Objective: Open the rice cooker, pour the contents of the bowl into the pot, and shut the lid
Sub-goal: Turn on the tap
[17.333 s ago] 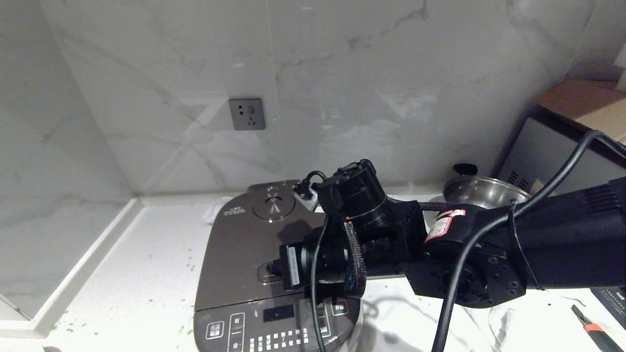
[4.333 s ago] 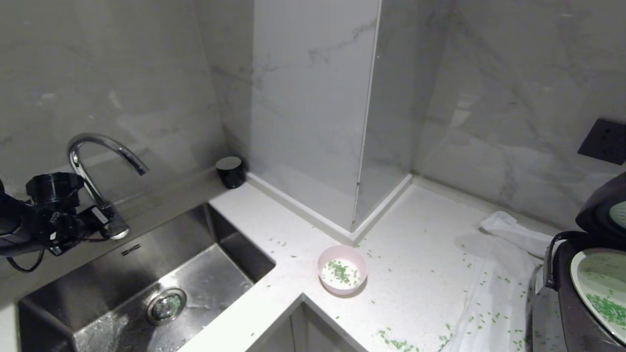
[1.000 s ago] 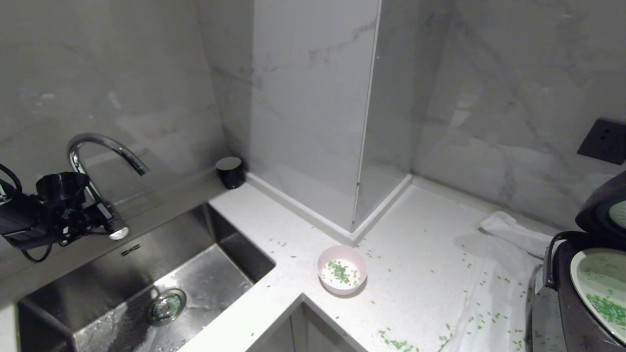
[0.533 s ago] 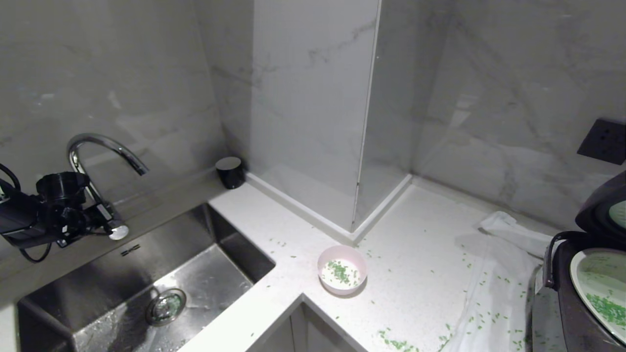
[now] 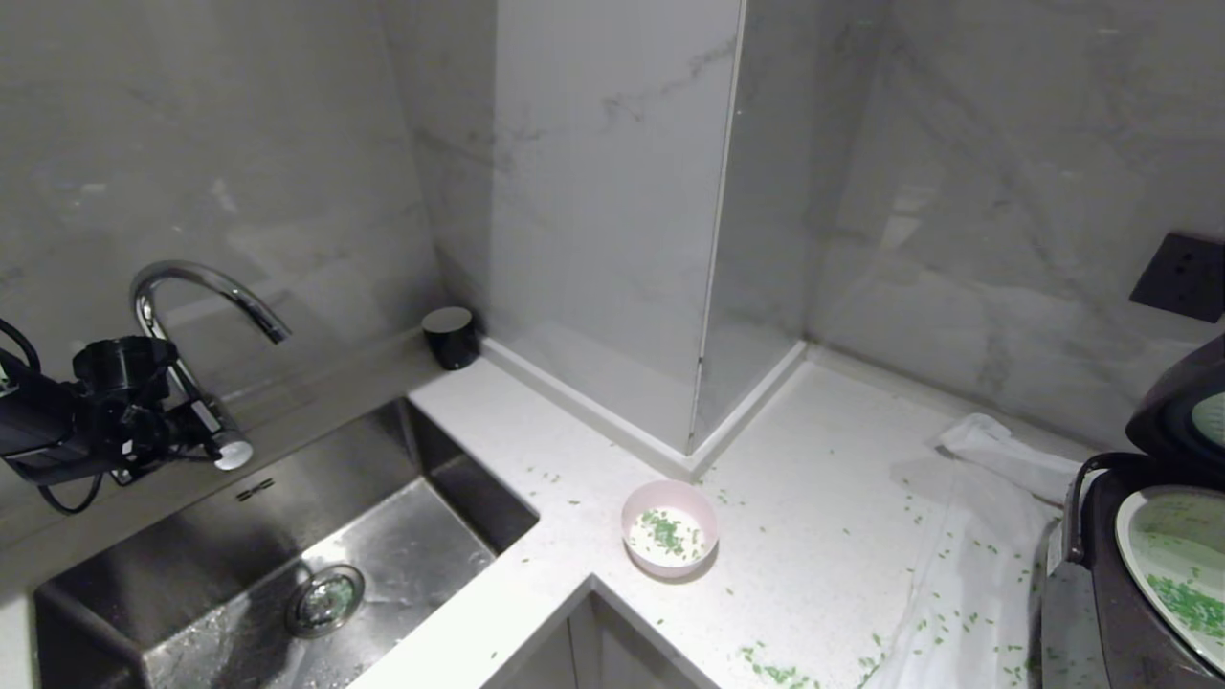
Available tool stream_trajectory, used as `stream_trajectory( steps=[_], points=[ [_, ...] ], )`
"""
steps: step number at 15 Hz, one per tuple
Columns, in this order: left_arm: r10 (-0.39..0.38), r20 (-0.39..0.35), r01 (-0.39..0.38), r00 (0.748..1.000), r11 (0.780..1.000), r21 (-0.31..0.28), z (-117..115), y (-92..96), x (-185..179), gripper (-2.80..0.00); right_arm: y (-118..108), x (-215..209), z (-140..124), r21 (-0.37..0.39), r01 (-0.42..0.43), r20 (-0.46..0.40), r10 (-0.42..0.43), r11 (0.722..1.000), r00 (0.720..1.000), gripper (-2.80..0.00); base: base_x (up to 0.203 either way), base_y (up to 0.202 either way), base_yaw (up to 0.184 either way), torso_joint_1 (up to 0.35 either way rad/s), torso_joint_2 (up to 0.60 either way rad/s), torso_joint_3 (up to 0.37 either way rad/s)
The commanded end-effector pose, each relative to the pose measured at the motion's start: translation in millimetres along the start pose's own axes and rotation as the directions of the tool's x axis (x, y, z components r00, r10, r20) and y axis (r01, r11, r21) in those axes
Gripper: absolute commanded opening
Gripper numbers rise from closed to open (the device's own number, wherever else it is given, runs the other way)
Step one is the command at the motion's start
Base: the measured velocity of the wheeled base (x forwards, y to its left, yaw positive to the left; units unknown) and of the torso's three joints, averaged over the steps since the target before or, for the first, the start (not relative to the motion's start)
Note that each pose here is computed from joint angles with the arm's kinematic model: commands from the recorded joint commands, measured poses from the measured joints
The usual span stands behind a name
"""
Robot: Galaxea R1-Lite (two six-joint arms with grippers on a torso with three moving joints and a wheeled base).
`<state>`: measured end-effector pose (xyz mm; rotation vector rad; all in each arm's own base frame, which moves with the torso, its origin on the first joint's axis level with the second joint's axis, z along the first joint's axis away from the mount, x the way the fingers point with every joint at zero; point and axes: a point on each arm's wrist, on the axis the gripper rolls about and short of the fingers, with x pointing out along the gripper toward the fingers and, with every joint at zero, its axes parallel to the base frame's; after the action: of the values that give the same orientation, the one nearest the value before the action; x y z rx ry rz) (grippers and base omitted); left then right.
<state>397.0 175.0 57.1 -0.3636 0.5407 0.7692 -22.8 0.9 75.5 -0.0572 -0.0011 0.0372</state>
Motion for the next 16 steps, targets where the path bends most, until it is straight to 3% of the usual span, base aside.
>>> stream_trajectory(
  steps=[1, 16],
  points=[
    [0.002, 0.000, -0.002, 1.000, 1.000, -0.002, -0.6, -0.1, 0.8, -2.80, 0.0, 0.1, -0.5, -0.001, -0.001, -0.002, 0.001, 1.000, 1.000, -2.80, 0.000, 0.000, 0.000, 0.000, 0.00, 0.000],
    [0.001, 0.006, -0.001, 1.000, 1.000, -0.012, 0.2, -0.4, 3.1, -2.80, 0.0, 0.1, -0.5, 0.000, -0.001, -0.002, 0.001, 1.000, 1.000, -2.80, 0.000, 0.000, 0.000, 0.000, 0.00, 0.000]
  ],
)
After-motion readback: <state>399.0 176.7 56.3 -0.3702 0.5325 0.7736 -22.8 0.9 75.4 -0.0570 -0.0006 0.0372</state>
